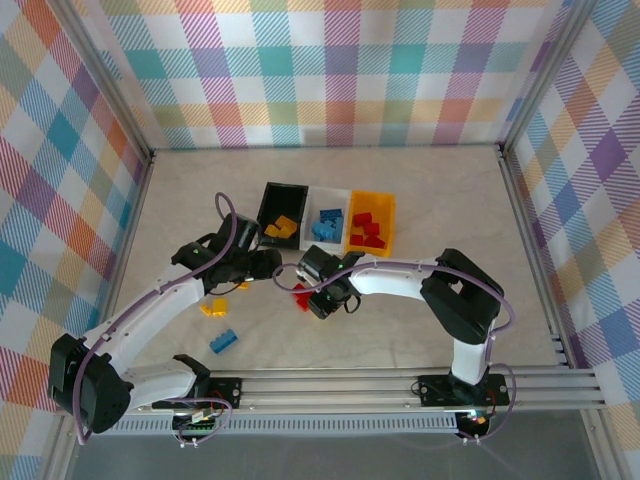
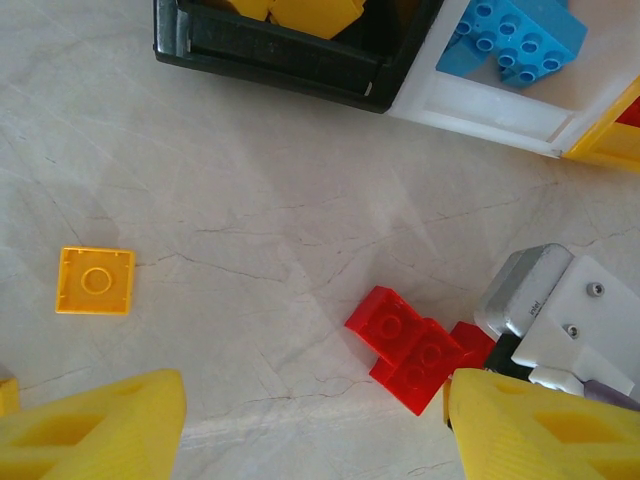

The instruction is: Sort the legos into containers by color

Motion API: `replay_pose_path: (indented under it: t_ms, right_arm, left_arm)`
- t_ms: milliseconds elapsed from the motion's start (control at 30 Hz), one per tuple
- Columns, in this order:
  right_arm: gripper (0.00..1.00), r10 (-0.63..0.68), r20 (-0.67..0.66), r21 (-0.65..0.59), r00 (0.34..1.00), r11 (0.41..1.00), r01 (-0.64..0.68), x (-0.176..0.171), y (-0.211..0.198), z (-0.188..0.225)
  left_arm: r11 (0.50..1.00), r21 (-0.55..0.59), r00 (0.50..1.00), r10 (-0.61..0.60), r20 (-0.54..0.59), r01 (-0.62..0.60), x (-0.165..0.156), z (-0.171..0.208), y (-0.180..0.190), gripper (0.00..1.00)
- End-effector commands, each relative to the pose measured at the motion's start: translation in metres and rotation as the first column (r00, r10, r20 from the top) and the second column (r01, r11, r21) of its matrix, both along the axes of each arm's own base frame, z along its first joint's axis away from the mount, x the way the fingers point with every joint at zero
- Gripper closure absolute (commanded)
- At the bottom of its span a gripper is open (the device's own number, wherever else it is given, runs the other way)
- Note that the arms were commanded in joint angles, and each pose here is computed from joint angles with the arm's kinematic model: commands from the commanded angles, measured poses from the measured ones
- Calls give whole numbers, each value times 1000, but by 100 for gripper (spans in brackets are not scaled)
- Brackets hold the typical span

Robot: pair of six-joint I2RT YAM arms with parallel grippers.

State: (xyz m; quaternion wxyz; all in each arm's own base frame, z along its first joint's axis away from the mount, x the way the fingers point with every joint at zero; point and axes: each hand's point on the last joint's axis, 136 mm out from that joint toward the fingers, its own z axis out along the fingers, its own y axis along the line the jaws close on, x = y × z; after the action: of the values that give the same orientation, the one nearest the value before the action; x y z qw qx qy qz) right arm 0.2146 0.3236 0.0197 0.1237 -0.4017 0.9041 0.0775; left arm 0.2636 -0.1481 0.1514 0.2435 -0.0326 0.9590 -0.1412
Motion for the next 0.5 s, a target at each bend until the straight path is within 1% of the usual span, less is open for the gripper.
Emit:
replay_pose_path:
  t_ms: [0,133,467]
  right_arm:
    - [55,-8,19,2,1000,1000,8,-1,-2,2]
    - [57,-22,26,9,999,1000,22,-2,-5,6]
    - [57,-77,67,48,995,996,74,-3,-25,33]
  left_arm:
    - [1000,16,999,1,-33,-1,-7,-8,6,29]
    - [1000,15,1000,2,-28,-2,-8,-6,7,29]
    - [1000,13,1000,10,-11,-9,-6,-1,9,29]
